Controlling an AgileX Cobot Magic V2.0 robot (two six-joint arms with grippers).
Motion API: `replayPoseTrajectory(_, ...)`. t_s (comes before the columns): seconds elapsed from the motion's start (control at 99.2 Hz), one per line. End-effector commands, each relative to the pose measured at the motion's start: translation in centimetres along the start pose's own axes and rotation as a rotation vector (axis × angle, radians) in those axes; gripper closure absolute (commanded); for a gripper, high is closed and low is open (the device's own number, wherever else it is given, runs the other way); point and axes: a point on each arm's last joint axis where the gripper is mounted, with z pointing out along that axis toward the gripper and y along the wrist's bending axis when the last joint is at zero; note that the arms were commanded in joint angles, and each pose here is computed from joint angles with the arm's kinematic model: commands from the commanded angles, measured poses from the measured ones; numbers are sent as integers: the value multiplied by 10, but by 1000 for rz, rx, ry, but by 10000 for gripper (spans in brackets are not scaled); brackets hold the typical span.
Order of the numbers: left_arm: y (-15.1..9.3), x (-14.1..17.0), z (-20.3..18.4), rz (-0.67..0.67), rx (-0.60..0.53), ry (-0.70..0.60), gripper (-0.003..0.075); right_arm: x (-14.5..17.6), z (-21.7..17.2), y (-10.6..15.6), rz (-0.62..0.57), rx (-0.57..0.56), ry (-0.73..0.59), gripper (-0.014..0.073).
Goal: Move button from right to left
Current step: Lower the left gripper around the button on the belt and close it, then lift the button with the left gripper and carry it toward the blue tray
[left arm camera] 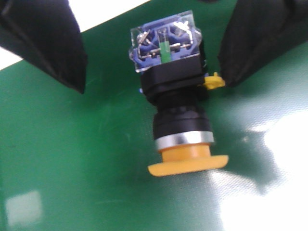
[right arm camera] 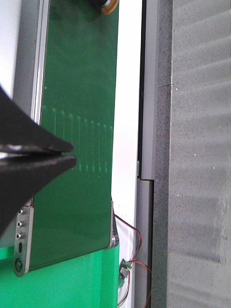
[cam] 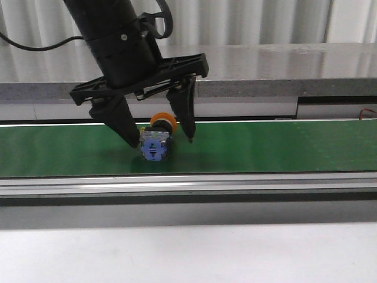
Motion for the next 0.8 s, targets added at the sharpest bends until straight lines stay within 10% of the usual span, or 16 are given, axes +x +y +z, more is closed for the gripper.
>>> replayPoseTrajectory(0.0,-10,-6,-23,-5,39,-66,260,-15,-2,0,-4,4,-101,663)
replayPoseTrajectory(0.282,-8,-6,-22,10,19,-67,698,-15,-2,0,-4,4,-101,663)
replayPoseTrajectory(0.786,14,-13,-88,1,2,-207,713,-15,-2,0,-4,4,-101,663)
